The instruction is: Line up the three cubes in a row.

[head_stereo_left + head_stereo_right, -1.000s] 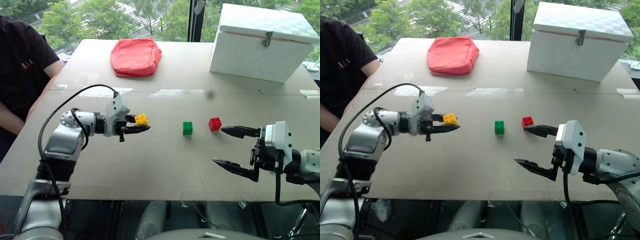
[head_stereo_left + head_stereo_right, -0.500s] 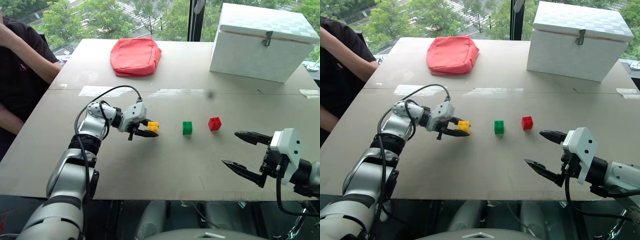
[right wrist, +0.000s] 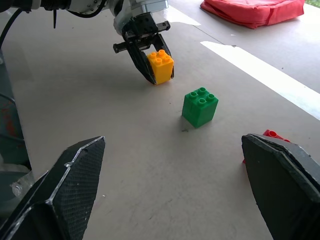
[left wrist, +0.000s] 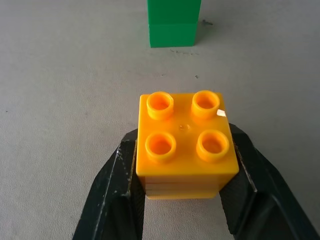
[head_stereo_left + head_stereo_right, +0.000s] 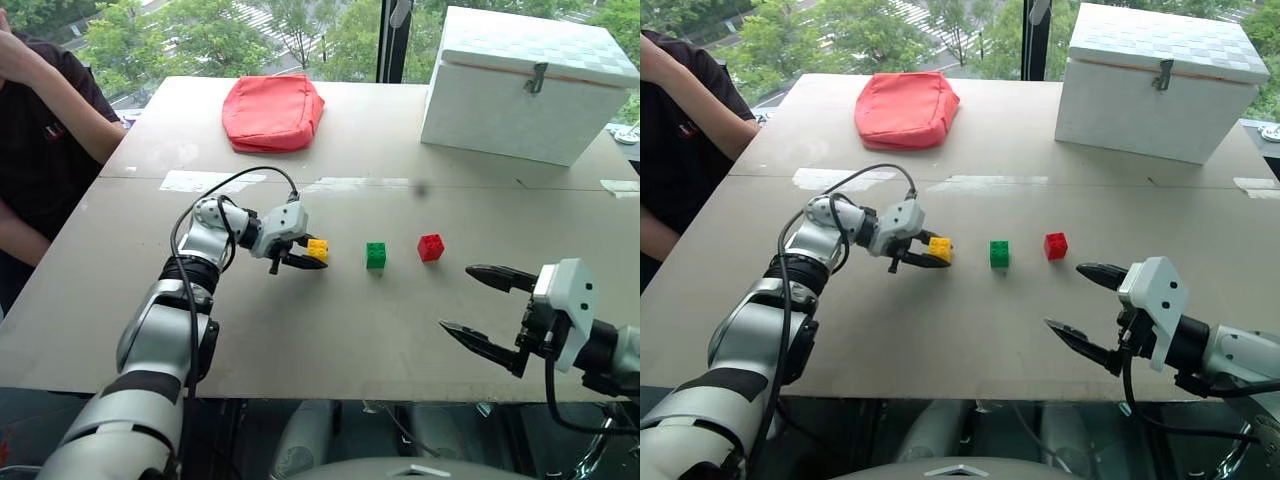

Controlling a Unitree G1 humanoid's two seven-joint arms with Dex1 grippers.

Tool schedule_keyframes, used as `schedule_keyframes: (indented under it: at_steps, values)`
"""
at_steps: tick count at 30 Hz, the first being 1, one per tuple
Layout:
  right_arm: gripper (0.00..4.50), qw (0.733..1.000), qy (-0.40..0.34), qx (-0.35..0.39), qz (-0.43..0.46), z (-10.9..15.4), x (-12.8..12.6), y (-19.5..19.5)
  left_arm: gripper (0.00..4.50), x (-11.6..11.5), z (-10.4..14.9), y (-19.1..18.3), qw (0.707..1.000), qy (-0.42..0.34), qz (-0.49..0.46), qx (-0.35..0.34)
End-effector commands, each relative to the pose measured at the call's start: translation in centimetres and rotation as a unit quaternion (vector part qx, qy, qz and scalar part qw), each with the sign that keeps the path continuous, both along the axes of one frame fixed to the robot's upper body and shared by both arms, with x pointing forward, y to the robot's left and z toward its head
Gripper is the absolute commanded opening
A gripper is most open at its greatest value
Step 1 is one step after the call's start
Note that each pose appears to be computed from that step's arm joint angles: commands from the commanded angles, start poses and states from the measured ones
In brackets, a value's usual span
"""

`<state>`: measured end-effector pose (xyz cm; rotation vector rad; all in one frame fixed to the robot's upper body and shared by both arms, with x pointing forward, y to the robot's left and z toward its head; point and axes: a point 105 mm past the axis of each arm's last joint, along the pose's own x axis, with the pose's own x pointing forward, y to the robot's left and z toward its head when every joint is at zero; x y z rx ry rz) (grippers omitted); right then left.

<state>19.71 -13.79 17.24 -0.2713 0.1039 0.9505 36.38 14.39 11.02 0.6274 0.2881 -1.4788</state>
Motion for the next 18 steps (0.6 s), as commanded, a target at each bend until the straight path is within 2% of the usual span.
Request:
schedule_keyframes:
  at_steps: [1,3,4,8,11,14,18]
  values:
    - [4.50,1.000,-0.009,-0.011,0.000,0.3,-0.3,0.3,3.15,0.7,1.1,-0.4,1.000,-0.026,0.005,-0.010]
    - [4.50,1.000,-0.005,-0.012,0.000,0.1,-0.4,0.4,4.18,0.8,1.3,-0.5,0.999,-0.020,0.010,-0.023]
    - [4.50,1.000,-0.005,-0.012,-0.001,0.1,-0.5,0.4,4.46,0.7,1.4,-0.4,0.999,-0.015,0.010,-0.027]
    - [4.50,1.000,-0.005,-0.017,-0.023,-0.1,-0.3,-0.2,4.46,0.0,2.4,1.2,0.998,-0.005,0.026,-0.059]
    - [4.50,0.997,-0.016,-0.020,-0.067,-0.3,0.3,-1.5,4.46,-1.4,3.2,3.3,0.991,0.006,0.082,-0.103]
    - [4.50,0.990,-0.038,-0.016,-0.132,-0.3,0.5,-3.4,4.46,-4.9,4.0,5.3,0.967,0.013,0.188,-0.170]
    - [4.50,0.987,-0.030,0.008,-0.160,-0.9,-0.4,-5.1,4.46,-9.2,3.1,6.7,0.931,0.012,0.307,-0.198]
